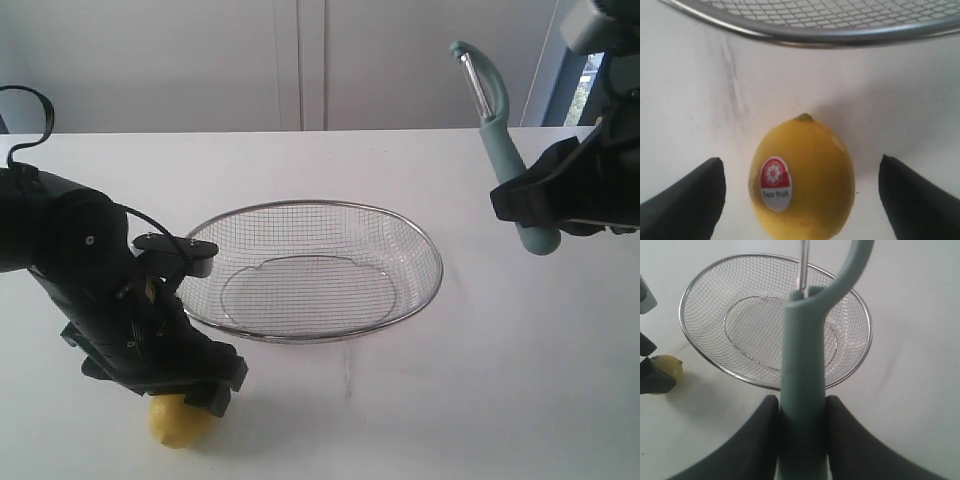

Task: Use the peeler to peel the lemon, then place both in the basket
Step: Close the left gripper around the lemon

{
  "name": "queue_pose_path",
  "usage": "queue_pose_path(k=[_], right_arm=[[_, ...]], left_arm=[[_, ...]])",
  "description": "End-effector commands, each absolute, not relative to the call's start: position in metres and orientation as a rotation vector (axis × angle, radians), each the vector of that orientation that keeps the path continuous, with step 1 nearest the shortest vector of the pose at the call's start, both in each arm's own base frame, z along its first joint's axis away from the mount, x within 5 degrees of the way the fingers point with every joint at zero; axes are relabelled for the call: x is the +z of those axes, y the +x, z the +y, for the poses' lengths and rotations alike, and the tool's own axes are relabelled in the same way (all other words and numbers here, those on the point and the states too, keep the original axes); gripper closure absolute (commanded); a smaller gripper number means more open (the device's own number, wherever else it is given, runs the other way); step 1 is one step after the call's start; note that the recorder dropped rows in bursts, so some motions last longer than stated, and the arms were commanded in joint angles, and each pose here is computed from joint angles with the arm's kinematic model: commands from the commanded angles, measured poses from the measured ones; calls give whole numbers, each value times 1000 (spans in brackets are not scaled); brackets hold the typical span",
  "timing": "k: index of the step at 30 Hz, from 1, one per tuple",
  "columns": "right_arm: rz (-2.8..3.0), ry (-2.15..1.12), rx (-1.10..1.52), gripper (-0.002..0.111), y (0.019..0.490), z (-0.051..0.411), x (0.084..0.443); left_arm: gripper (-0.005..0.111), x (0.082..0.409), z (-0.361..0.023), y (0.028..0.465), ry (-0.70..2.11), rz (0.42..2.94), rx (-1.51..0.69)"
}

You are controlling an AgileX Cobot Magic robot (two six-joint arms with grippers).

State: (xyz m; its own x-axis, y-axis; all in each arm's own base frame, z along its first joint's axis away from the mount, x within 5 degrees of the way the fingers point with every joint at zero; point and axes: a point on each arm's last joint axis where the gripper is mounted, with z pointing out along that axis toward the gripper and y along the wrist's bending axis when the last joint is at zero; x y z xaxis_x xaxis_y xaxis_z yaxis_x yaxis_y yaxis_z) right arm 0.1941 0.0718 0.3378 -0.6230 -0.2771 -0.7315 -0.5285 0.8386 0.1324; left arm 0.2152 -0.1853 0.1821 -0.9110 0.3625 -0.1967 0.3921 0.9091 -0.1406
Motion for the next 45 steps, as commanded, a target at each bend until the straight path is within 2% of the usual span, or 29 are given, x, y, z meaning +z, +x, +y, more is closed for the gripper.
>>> queue_pose_path(k=[1,19,24,30,45], right_arm=[[2270,-575,442,107,194,72,337],[2270,-575,442,107,194,72,337],[2270,-575,442,107,194,72,337],[2269,-574,441,107,194,72,337],[2269,-574,441,107,194,72,337]], left_arm=[[22,176,-187,215,574,2936,-249],[22,155,-190,218,576,2997,-210],[22,156,-191,220,570,2976,-222],[28,156,-191,220,569,2970,-226],[28,155,-189,218,593,2997,-207]])
